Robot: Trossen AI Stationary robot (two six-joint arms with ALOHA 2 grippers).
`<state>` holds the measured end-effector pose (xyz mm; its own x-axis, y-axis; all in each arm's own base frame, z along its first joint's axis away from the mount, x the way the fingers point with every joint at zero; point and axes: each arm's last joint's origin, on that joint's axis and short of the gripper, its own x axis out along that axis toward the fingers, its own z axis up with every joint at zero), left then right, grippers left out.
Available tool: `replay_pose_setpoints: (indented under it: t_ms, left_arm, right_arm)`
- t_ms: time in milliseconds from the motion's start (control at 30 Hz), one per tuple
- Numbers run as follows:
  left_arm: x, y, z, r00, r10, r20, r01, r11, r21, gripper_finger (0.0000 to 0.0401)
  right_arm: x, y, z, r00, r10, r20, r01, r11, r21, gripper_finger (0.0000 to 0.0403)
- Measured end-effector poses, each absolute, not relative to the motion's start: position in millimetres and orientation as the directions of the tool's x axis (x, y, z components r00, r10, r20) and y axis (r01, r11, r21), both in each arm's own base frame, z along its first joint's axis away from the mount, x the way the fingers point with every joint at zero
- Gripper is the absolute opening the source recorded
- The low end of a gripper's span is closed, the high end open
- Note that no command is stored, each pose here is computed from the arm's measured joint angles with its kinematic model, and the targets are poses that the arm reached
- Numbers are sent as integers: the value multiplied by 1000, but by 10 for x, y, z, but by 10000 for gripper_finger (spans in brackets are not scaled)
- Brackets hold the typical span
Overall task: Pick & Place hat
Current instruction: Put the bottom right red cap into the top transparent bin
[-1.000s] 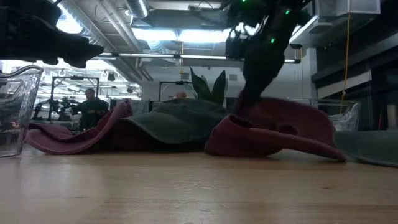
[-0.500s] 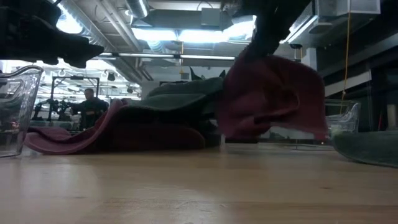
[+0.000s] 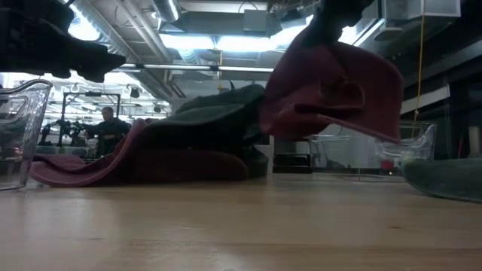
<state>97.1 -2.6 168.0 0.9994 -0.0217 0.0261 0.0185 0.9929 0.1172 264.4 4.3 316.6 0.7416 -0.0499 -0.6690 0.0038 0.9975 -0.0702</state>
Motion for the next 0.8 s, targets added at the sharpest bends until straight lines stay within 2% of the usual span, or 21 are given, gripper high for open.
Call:
replay_pose_setpoints:
  t_ms: [100,233,367,600,800]
  left_arm:
    - [971,-25,1680,999,-21,26,18,993,117,229]
    - [971,-25,1680,999,-21,26,18,993,117,230]
    - [971,-26,1680,999,-22,26,19,993,117,229]
    - [971,-25,1680,999,-21,26,18,993,117,230]
    - [971,-25,1680,999,-21,26,18,993,117,230]
  right_arm:
    - [2596,59,3219,757,-45,-652,-11,997,-82,37]
    - [2511,78,3308,781,-38,-624,-40,993,-110,17]
    - [2411,55,3405,804,-100,-587,4,987,-162,10]
    - [2156,-5,3600,825,-259,-502,56,922,-383,38]
    - [1948,-84,3706,798,-400,-451,82,813,-577,11]
